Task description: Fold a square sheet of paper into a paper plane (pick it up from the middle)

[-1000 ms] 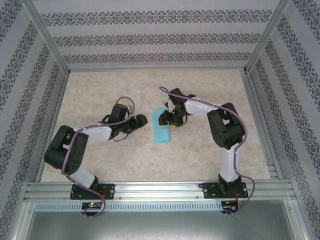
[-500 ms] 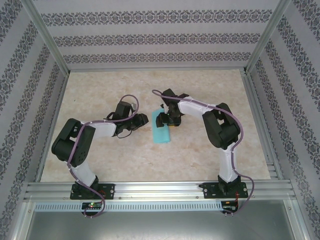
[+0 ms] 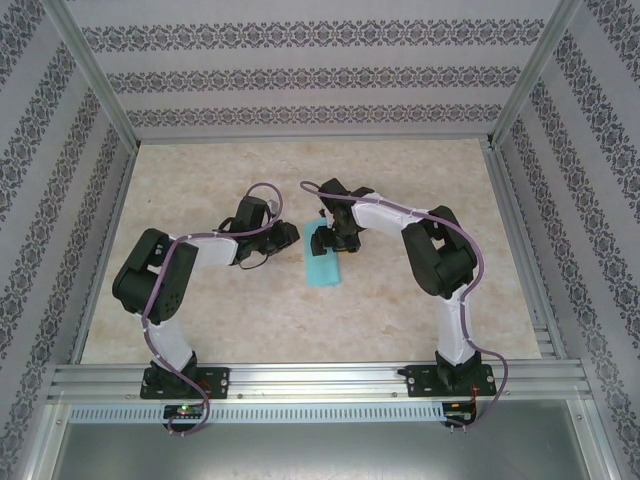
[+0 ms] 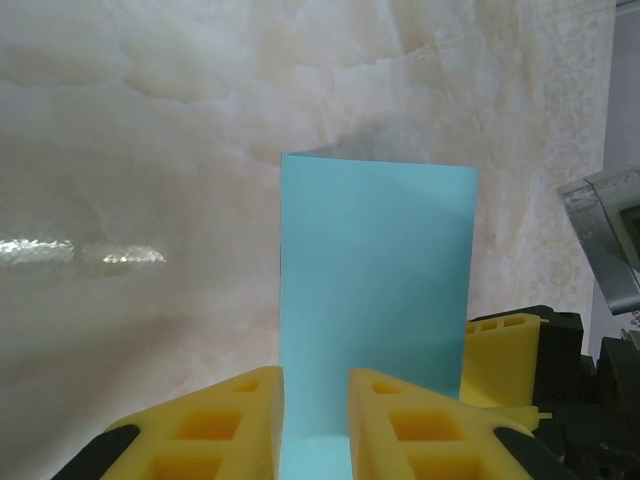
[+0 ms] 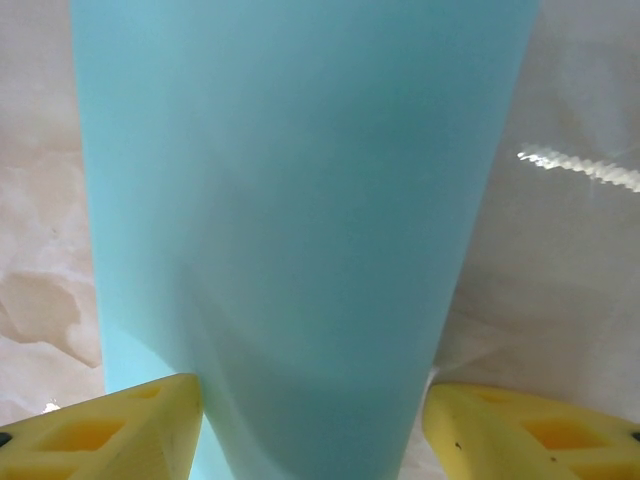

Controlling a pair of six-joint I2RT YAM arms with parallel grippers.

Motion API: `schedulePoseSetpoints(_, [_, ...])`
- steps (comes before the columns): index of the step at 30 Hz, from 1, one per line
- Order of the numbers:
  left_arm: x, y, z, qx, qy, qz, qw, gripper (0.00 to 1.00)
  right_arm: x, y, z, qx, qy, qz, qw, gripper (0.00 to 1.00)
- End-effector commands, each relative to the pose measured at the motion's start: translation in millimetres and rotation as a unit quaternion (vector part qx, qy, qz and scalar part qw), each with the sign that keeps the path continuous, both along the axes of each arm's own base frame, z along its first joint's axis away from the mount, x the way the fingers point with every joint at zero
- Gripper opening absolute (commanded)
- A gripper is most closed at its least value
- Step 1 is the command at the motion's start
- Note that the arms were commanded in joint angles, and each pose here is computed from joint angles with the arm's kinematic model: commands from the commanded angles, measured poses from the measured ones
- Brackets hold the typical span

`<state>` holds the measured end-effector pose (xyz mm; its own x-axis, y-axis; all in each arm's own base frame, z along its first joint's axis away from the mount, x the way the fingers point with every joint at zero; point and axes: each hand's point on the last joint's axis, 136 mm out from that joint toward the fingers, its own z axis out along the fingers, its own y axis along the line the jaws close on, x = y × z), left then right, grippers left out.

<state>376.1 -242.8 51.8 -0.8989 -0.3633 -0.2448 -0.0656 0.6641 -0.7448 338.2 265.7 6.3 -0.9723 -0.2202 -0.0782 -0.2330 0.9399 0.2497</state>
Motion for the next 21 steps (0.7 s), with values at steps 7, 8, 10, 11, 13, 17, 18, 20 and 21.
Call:
schedulePoseSetpoints(7, [4.1, -16.5, 4.4, -0.020, -0.008, -0.030, 0.999, 0.20, -39.5, -44.4, -87.1, -0.111, 0.084, 0.002, 0.990, 0.65])
schedulePoseSetpoints(8, [4.1, -16.8, 4.0, -0.020, -0.008, -0.030, 0.999, 0.20, -40.4, -44.2, -88.3, -0.112, 0.086, 0.002, 0.990, 0.65])
schedulePoseSetpoints(10, [4.3, -18.2, 4.3, -0.024, -0.008, -0.032, 0.999, 0.19, -41.5, -44.7, -91.0, -0.114, 0.089, -0.001, 0.989, 0.65])
schedulePoseSetpoints(11, [4.1, -18.5, 3.5, -0.024, -0.007, -0.033, 0.999, 0.19, -41.8, -44.6, -91.9, -0.116, 0.090, -0.001, 0.989, 0.65])
schedulePoseSetpoints(13, [3.5, -20.0, 3.3, -0.025, -0.006, -0.036, 0.999, 0.18, -41.9, -45.2, -93.7, -0.119, 0.091, -0.003, 0.989, 0.65])
schedulePoseSetpoints(17, [2.6, -22.8, 1.8, -0.029, -0.003, -0.041, 0.999, 0.17, -43.2, -46.1, -97.0, -0.124, 0.092, -0.005, 0.988, 0.65])
schedulePoseSetpoints(18, [2.7, -22.8, 1.1, -0.030, -0.003, -0.041, 0.999, 0.16, -43.5, -46.4, -97.7, -0.126, 0.092, -0.004, 0.988, 0.65])
schedulePoseSetpoints(20, [3.2, -23.4, 1.2, -0.031, -0.002, -0.042, 0.999, 0.16, -44.3, -48.0, -99.0, -0.129, 0.093, -0.004, 0.987, 0.65])
schedulePoseSetpoints(21, [2.4, -24.0, 0.0, -0.030, 0.000, -0.043, 0.999, 0.16, -45.0, -48.5, -99.4, -0.130, 0.095, -0.003, 0.987, 0.65])
